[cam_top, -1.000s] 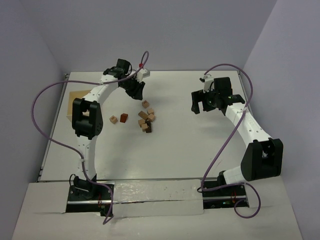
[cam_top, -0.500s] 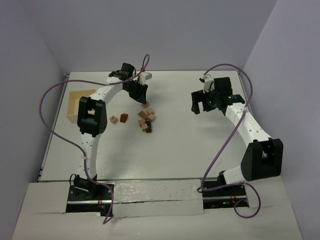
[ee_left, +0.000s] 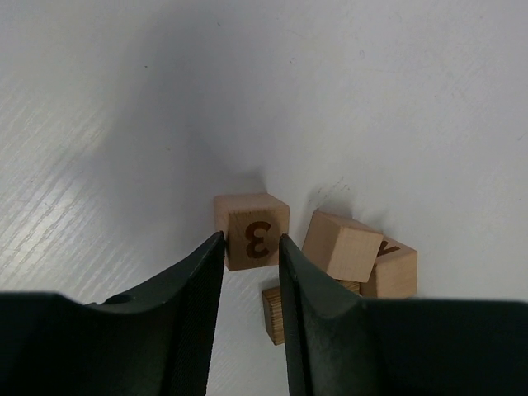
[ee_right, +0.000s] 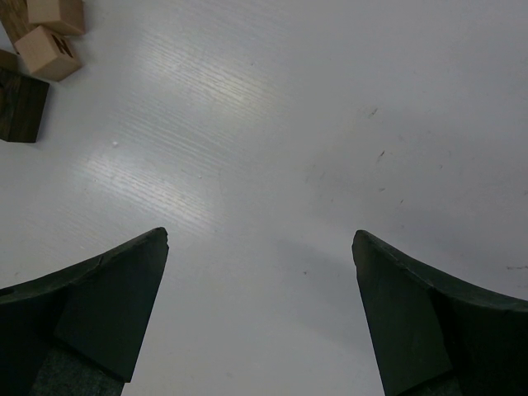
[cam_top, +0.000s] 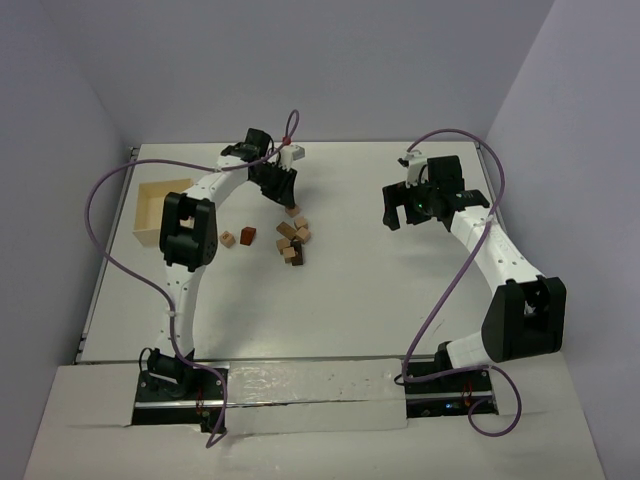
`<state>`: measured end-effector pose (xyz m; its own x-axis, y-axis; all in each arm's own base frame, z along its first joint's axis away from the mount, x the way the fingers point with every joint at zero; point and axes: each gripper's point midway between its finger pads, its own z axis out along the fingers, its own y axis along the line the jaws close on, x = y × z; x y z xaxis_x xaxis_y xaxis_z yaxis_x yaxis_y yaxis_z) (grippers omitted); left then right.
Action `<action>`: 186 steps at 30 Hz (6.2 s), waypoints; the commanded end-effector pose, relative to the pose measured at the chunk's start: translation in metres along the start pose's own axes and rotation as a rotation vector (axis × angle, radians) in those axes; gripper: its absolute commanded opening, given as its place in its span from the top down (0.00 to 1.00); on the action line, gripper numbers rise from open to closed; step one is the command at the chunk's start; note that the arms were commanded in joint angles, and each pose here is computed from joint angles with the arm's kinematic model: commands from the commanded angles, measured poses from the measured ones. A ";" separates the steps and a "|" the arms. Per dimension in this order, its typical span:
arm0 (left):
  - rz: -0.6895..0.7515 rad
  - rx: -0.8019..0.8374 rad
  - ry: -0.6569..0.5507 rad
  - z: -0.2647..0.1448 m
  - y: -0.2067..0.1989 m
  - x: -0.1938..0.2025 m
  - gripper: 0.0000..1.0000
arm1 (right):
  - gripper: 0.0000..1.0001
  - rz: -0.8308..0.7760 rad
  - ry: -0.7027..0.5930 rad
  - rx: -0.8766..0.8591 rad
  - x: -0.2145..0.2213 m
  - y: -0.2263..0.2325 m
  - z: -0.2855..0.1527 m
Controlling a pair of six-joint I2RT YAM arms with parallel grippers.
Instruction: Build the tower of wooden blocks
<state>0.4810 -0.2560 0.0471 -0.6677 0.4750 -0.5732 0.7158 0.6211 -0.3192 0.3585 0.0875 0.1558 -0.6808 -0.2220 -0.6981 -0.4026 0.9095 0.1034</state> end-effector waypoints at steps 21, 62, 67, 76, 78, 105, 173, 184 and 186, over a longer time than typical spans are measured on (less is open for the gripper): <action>0.154 0.104 0.033 0.001 -0.028 0.021 0.65 | 0.00 -0.021 0.002 -0.007 0.008 0.004 -0.004; 0.363 0.381 0.152 0.008 -0.131 0.064 0.56 | 0.00 -0.016 0.025 -0.012 0.020 0.006 -0.004; 0.382 0.403 0.171 0.008 -0.138 0.070 0.55 | 0.00 -0.018 0.026 -0.009 0.019 0.005 -0.004; 0.396 0.441 0.188 0.007 -0.147 0.075 0.52 | 0.00 -0.014 0.035 -0.019 0.020 0.006 -0.002; 0.393 0.444 0.192 0.007 -0.148 0.077 0.52 | 0.00 -0.012 0.038 -0.017 0.020 0.006 -0.001; 0.403 0.459 0.190 0.014 -0.168 0.075 0.48 | 0.00 -0.006 0.043 -0.008 0.029 0.006 -0.006; 0.044 -0.075 -0.149 -0.166 -0.074 0.092 0.40 | 0.73 -0.281 0.254 -0.251 0.058 0.183 0.137; 0.029 -0.088 -0.138 -0.171 -0.070 0.105 0.40 | 0.65 -0.292 0.248 -0.359 0.049 0.220 0.141; 0.027 -0.086 -0.142 -0.171 -0.070 0.104 0.40 | 0.61 -0.309 0.249 -0.350 0.050 0.214 0.135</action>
<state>0.3220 -0.1437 0.1264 -0.6405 0.4183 -0.6440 0.6981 0.6666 -0.2613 0.3212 0.3112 0.0296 -0.6340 -0.5738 -0.5184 -0.7352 0.6551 0.1740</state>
